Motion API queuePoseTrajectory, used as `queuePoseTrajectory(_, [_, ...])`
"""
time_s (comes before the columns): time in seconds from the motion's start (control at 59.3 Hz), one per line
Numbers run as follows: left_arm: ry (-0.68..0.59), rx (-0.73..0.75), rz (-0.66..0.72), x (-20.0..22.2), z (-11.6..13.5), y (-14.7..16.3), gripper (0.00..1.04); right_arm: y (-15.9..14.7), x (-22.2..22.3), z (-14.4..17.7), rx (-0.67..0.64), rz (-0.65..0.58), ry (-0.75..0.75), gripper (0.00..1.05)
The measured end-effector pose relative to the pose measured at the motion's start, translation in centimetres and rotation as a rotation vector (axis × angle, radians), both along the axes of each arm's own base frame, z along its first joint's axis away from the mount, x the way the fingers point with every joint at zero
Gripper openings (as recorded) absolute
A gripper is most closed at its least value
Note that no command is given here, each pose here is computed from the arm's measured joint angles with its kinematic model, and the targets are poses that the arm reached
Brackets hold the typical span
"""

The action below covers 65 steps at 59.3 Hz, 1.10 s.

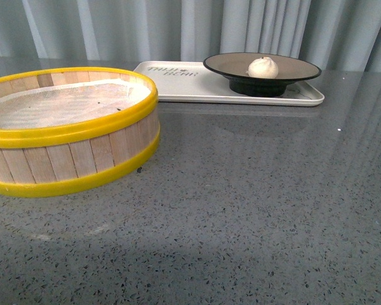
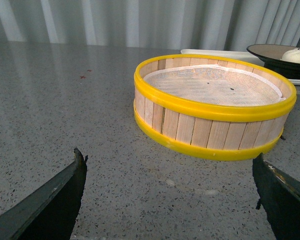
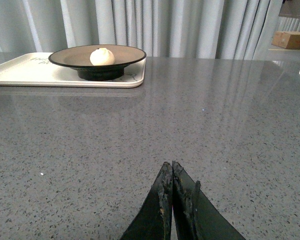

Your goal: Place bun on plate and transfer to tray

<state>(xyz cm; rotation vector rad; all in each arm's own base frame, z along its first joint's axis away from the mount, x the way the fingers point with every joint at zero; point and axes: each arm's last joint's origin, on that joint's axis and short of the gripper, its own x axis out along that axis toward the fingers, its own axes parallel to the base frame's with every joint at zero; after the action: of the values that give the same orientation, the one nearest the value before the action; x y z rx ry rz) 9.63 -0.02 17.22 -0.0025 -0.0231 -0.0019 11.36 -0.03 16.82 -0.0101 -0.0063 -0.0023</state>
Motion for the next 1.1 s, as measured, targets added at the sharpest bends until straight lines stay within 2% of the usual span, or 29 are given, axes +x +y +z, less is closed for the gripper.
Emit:
queuePoseTrajectory(0.455, [0.000,0.000,0.000,0.0,0.0,0.0,0.98,0.0,-1.3,-0.5,-0.001,0.002,0.035,0.02])
queuePoseTrajectory(0.742, [0.000,0.000,0.000,0.0,0.0,0.0,0.98,0.0,-1.6,-0.3,-0.001,0.001,0.004,0.02])
queuePoseTrajectory(0.86, [0.000,0.000,0.000,0.0,0.0,0.0,0.98,0.0,-1.6,-0.3,0.000,0.000,0.004,0.23])
queuePoseTrajectory(0.911, [0.000,0.000,0.000,0.0,0.0,0.0,0.98,0.0,-1.6,-0.3,0.000,0.000,0.004,0.37])
queuePoseTrajectory(1.096, [0.000,0.000,0.000,0.0,0.0,0.0,0.98,0.0,-1.6,-0.3,0.000,0.000,0.004,0.69])
